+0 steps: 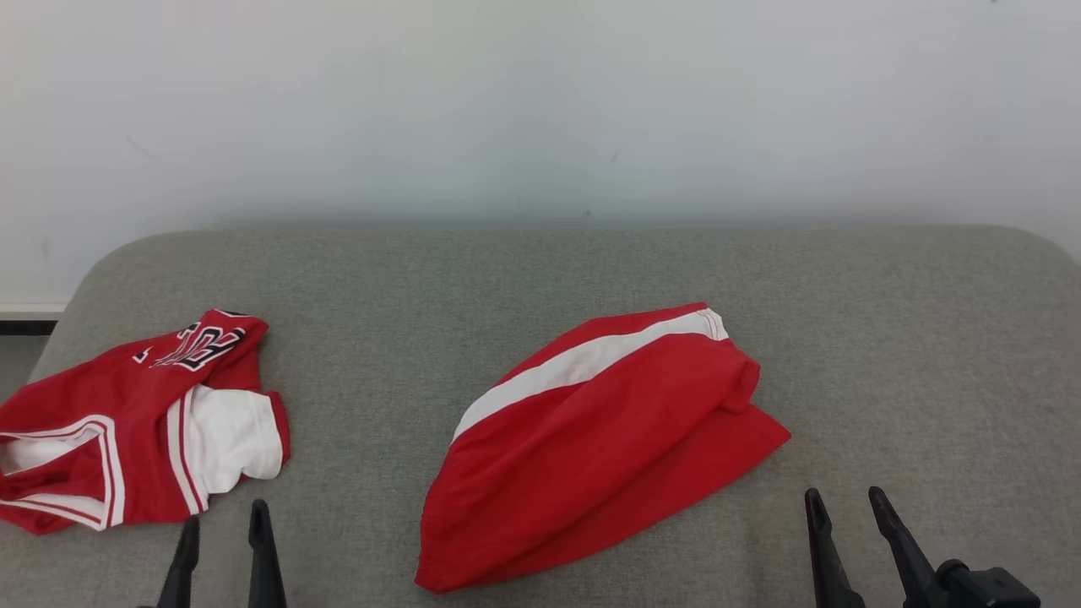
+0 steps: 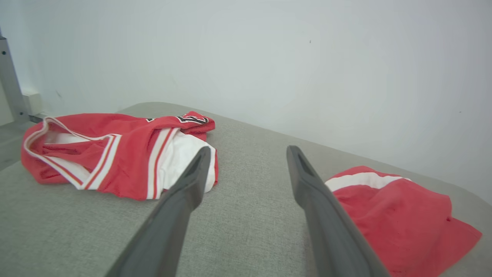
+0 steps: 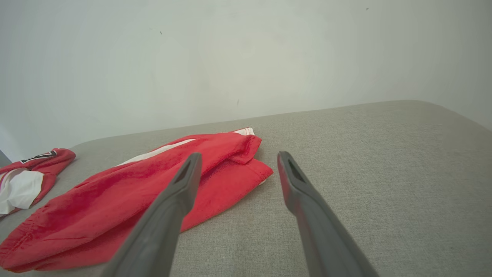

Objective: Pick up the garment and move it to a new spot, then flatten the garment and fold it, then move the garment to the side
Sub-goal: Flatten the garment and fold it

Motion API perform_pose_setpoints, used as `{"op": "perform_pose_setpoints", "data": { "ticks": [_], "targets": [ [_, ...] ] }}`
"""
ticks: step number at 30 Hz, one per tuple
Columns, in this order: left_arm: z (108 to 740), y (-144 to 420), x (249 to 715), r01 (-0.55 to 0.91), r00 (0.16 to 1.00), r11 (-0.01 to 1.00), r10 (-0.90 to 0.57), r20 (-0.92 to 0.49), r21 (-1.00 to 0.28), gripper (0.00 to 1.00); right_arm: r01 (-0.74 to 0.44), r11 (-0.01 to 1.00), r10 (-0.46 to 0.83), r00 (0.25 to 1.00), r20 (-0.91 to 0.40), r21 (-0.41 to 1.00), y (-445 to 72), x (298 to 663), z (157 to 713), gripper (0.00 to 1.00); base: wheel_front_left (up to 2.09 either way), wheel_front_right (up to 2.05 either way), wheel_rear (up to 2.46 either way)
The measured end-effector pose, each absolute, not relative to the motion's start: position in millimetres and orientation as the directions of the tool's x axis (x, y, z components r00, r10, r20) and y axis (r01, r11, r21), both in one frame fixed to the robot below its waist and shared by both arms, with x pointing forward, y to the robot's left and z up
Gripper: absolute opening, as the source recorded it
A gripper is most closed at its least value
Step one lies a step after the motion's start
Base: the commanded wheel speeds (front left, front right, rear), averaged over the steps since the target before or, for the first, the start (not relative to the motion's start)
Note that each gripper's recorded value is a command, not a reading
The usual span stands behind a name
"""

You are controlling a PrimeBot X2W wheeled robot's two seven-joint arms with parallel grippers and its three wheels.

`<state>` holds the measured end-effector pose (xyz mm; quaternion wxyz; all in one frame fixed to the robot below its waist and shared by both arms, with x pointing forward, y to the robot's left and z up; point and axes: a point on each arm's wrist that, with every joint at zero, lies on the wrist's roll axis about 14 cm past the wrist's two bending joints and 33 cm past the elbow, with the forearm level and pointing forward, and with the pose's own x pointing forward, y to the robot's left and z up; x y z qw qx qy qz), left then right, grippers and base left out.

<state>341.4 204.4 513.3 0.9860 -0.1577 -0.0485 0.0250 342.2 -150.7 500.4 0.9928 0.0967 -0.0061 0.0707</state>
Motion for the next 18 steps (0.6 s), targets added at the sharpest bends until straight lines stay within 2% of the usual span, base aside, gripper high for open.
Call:
{"op": "perform_pose_setpoints", "data": {
  "ticks": [5,14,18],
  "targets": [
    [530,226,323,-0.100,0.978,0.968,0.137,0.156,-0.229,1.00,-0.169,0.966,0.170,0.985,0.011,0.197,-142,346,499,1.00,0.00,0.00,0.00],
    [506,241,290,-0.159,0.981,0.981,0.169,0.091,-0.109,1.00,-0.191,0.956,0.207,0.977,-0.050,0.225,-131,345,486,1.00,0.00,0.00,0.00],
    [499,243,286,-0.162,0.983,0.982,0.169,0.068,-0.101,1.00,-0.182,0.957,0.205,0.975,-0.081,0.227,-132,342,477,1.00,0.00,0.00,0.00]
  ]
}}
